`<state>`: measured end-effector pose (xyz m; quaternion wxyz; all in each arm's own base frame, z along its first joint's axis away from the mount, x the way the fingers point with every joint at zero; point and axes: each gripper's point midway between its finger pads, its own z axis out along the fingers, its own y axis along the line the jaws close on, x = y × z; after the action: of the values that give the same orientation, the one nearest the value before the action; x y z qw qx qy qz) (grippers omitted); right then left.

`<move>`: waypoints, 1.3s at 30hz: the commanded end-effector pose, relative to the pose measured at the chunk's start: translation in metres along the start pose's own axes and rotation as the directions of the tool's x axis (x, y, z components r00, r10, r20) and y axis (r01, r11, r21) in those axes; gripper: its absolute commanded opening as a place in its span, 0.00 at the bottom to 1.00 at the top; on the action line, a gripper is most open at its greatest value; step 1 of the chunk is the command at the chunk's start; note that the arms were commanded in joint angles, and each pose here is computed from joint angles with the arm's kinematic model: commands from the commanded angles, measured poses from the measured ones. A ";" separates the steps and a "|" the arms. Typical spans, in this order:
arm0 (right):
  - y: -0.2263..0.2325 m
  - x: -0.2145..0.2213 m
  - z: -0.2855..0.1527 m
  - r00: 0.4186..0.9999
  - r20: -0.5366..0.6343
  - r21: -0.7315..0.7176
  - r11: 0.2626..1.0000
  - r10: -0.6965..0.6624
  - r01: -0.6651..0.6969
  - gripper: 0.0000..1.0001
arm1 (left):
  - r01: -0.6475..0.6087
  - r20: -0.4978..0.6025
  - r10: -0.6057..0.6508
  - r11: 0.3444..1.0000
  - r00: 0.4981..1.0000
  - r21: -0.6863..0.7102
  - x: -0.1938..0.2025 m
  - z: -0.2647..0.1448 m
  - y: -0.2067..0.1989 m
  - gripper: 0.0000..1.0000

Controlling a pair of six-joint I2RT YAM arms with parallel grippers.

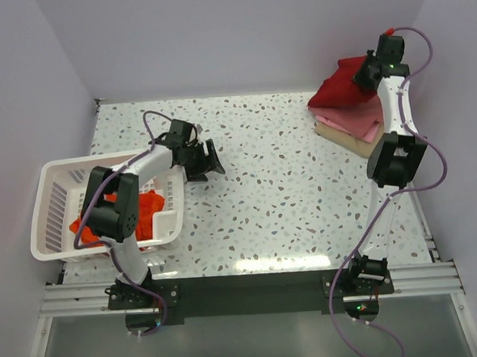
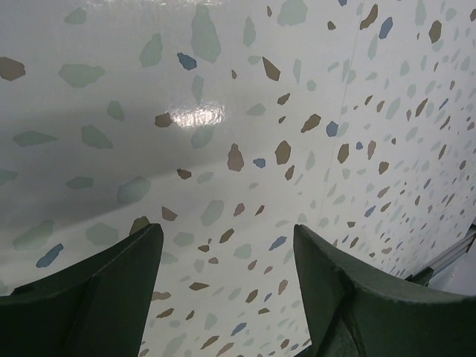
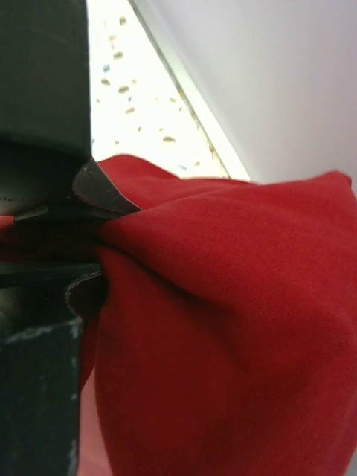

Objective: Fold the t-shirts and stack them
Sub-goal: Neatly place the folded tshirt to the corner

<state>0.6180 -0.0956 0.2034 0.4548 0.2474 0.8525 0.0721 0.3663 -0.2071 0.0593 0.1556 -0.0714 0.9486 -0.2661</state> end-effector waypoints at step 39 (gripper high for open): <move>0.015 0.061 -0.194 0.975 -0.046 0.028 0.975 -0.219 0.220 0.99 | -0.310 0.257 0.303 0.951 0.918 -0.013 -0.031 -0.074 -0.103 0.95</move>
<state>0.4622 -0.0725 0.2705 0.4476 0.1893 0.8736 -0.0266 0.3718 -0.2482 0.1337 0.2576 0.0264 0.9346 -0.2438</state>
